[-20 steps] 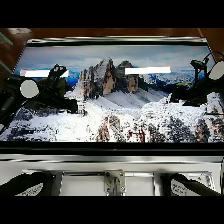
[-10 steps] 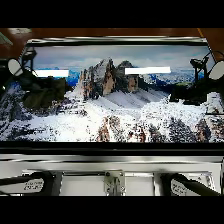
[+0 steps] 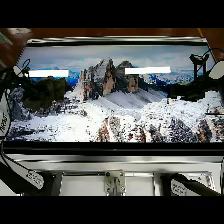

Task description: Fold the shirts.

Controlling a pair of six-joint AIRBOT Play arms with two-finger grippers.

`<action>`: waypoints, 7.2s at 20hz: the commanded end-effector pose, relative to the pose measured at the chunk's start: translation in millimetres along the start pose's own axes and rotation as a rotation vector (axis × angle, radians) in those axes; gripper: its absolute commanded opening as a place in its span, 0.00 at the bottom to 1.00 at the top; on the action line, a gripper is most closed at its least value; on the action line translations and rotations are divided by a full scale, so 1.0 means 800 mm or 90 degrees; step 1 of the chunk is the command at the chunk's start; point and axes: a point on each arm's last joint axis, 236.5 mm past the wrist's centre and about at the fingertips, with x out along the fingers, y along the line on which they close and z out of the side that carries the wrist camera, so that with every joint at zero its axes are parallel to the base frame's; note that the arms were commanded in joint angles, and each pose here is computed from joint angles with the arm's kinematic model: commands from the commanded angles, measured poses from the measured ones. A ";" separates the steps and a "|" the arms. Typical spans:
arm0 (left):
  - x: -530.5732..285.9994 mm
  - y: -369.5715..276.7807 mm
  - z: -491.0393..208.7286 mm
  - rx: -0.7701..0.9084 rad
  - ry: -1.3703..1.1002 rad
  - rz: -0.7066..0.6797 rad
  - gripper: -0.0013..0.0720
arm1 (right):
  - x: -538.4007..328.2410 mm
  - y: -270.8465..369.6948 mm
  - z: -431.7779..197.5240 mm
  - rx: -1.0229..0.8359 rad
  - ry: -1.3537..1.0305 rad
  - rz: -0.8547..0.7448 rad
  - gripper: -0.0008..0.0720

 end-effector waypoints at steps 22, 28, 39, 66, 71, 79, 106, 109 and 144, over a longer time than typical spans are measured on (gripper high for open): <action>-0.566 -0.331 -0.239 0.429 -0.497 -0.387 0.07 | -0.207 0.054 0.031 -0.107 -0.298 0.027 0.96; -0.342 -0.440 -0.357 0.496 -0.244 -0.389 0.07 | -0.163 0.025 -0.053 -0.099 -0.113 -0.015 0.96; -0.172 -0.404 -0.352 0.350 0.047 -0.358 0.95 | 0.043 0.032 -0.157 -0.078 0.140 0.098 0.96; -0.017 -0.284 -0.411 0.158 0.134 -0.358 0.07 | 0.219 0.143 -0.201 -0.037 0.333 0.288 0.74; -0.063 -0.285 -0.358 0.247 0.050 -0.337 0.07 | 0.196 0.127 -0.171 -0.073 0.263 0.259 0.10; -0.498 -0.239 -0.169 0.356 -0.528 -0.244 0.07 | -0.175 0.058 0.048 -0.310 -0.304 -0.046 0.10; -0.282 -0.170 -0.172 0.331 -0.251 -0.020 0.07 | 0.039 0.007 -0.085 -0.111 0.019 -0.025 0.10; -0.194 -0.186 -0.127 0.293 -0.206 -0.007 0.07 | 0.095 0.004 0.010 -0.061 -0.115 -0.024 0.10; 0.002 -0.138 -0.411 -0.081 0.232 -0.339 0.94 | 0.114 -0.097 -0.137 0.173 0.194 0.164 0.82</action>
